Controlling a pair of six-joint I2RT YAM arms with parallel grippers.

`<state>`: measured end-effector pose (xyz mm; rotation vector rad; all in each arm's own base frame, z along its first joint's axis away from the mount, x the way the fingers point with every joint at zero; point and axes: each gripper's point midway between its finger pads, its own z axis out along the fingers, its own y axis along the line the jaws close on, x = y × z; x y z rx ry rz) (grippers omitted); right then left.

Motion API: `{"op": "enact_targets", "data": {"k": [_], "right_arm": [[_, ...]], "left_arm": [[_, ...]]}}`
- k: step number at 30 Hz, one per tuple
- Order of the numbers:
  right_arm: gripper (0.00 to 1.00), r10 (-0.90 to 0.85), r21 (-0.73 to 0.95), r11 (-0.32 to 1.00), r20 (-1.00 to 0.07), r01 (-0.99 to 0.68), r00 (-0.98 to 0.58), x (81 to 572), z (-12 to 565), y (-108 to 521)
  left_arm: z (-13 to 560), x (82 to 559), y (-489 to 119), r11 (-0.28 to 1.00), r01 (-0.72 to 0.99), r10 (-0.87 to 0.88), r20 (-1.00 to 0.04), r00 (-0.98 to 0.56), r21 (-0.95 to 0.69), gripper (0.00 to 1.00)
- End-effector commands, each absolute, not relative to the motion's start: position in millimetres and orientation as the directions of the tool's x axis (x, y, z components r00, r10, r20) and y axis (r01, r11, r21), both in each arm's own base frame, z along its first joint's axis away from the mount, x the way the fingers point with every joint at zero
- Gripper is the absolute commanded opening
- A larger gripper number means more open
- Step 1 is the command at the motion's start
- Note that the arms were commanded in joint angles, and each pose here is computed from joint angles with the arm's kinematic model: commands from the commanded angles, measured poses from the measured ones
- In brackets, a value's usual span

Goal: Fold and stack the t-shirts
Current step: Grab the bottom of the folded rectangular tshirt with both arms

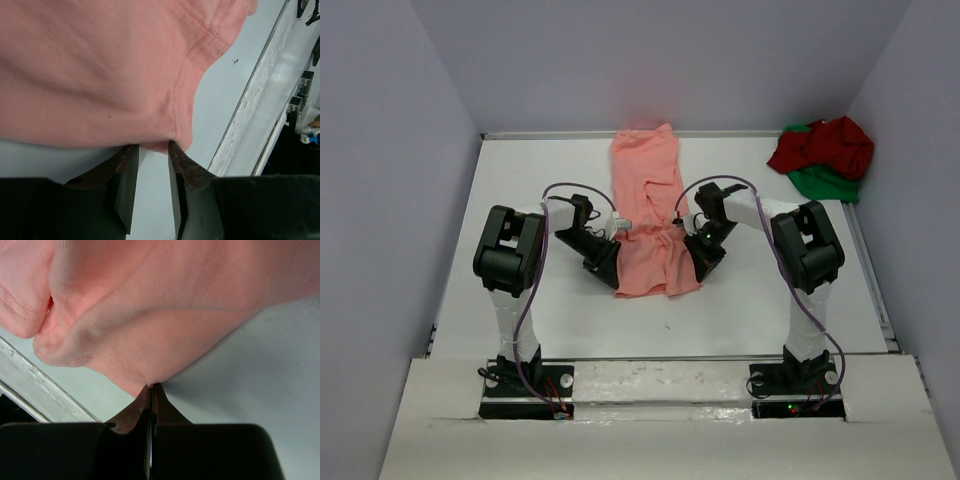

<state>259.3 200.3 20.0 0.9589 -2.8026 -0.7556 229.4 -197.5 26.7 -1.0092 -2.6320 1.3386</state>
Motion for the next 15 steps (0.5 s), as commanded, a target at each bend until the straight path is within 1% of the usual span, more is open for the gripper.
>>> {"op": "enact_targets", "data": {"k": [1, 11, 12, 14, 15], "right_arm": [[0.00, -0.608, 0.445, 0.681, -0.098, -0.582, -0.788, 270, 16, 196], [0.00, -0.612, 0.444, 0.681, -0.091, -0.582, -0.786, 269, 15, 194], [0.00, -0.612, 0.445, 0.681, -0.089, -0.581, -0.786, 269, 14, 194], [0.00, -0.612, 0.447, 0.682, -0.085, -0.579, -0.786, 268, 13, 194], [0.00, -0.612, 0.447, 0.682, -0.084, -0.579, -0.786, 268, 13, 194]], "left_arm": [[40, 219, -200, 0.378, 0.527, 0.558, -0.268, -0.786, -0.761, 0.40], [61, 217, -198, 0.335, 0.548, 0.553, -0.311, -0.773, -0.766, 0.38], [63, 218, -197, 0.332, 0.543, 0.544, -0.314, -0.778, -0.772, 0.38], [64, 216, -195, 0.325, 0.535, 0.545, -0.308, -0.780, -0.780, 0.45], [64, 216, -195, 0.325, 0.535, 0.543, -0.310, -0.781, -0.780, 0.46]]}}
